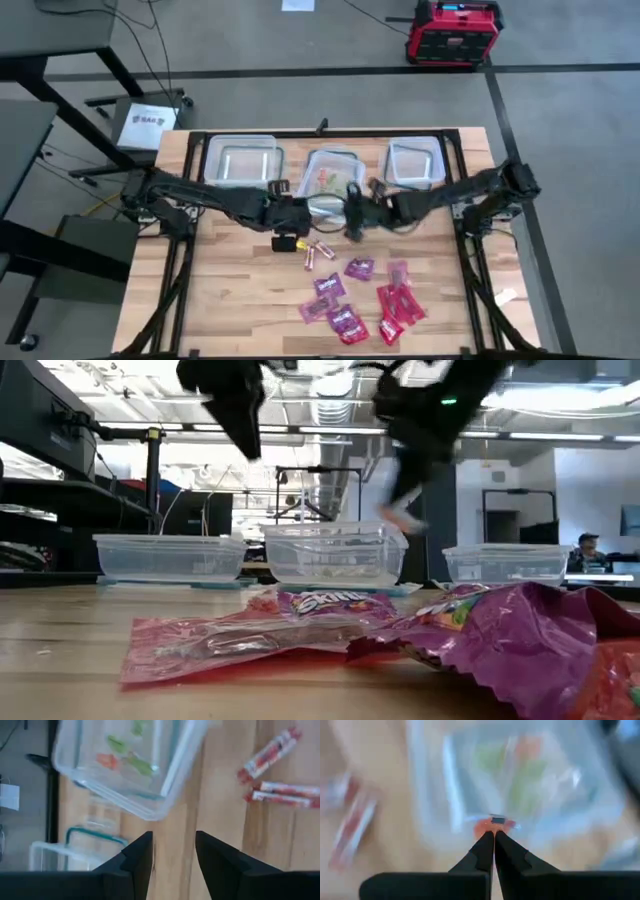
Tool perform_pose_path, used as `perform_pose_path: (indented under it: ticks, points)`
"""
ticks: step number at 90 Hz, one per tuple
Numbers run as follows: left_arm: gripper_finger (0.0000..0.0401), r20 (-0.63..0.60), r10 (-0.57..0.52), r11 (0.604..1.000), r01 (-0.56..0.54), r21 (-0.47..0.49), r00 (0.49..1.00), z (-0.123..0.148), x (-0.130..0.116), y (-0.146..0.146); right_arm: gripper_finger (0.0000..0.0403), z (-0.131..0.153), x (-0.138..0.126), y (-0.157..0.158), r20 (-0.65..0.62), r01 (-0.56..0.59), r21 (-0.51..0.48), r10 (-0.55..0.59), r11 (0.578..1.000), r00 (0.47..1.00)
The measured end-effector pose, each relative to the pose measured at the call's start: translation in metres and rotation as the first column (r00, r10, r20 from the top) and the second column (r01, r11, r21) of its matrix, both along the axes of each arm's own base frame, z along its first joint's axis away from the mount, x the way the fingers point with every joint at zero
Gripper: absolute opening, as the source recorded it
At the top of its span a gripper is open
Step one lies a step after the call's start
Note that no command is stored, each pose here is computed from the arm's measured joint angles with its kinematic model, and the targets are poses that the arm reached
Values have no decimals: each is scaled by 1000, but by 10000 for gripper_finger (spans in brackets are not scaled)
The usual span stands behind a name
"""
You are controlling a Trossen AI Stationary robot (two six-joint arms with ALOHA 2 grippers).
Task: Sort candy
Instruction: Put the orange candy into the center transparent bin, then put the white candy into the center transparent bin
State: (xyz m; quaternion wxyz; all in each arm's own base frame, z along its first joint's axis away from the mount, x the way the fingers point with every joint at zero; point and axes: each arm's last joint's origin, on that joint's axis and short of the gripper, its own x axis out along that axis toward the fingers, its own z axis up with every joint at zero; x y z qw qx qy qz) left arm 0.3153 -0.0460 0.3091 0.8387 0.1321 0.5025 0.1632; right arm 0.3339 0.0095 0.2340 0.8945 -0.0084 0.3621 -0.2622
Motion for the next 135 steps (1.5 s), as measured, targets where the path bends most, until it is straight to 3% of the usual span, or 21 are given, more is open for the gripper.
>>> perform_pose_path:
  ticks: [15, 31, 43, 54, 64, 80, 94, 101, 106, 119, 135]
  points:
    - [133, 143, 28, 999, -23, -37, 989, 31, -20, 4, 0, 17, 12, -23, 164, -3, -56, 13, 998, 986]
    - [133, 295, 55, 997, -39, -59, 954, 55, -32, 7, 3, 12, 14, -48, 183, 83, -3, -81, 997, 980]
    - [133, 321, 83, 996, -66, -63, 943, 59, -35, 8, 37, 13, 12, -60, 196, -30, 116, 7, 993, 981]
    - [133, 315, 98, 994, -78, -75, 944, 57, -33, 8, 89, 22, 6, -59, 184, -115, 116, 92, 987, 979]
    - [134, 238, 88, 995, -76, -58, 967, 47, -35, 4, 130, 28, -6, -45, 137, -183, 175, 160, 967, 978]
    - [133, 222, 85, 996, -78, -36, 971, 42, -36, 4, 162, 35, -13, 4, 162, -356, 297, 321, 886, 933]
    - [134, 240, 77, 997, -72, -32, 968, 43, -34, 3, 165, 6, 7, 58, 170, -471, 286, 439, 835, 882]
    - [133, 241, 77, 997, -71, -33, 968, 43, -34, 3, 163, -20, 18, 79, 133, -482, 256, 464, 838, 876]
    - [133, 240, 77, 997, -72, -33, 968, 43, -34, 3, 162, -37, 23, 87, 87, -454, 224, 447, 862, 891]
    - [133, 242, 79, 997, -73, -35, 967, 43, -34, 3, 161, -68, 29, 91, 24, -301, 179, 302, 937, 953]
    - [133, 243, 79, 997, -72, -36, 967, 43, -34, 3, 161, -87, 35, 86, 23, -192, 213, 192, 958, 981]
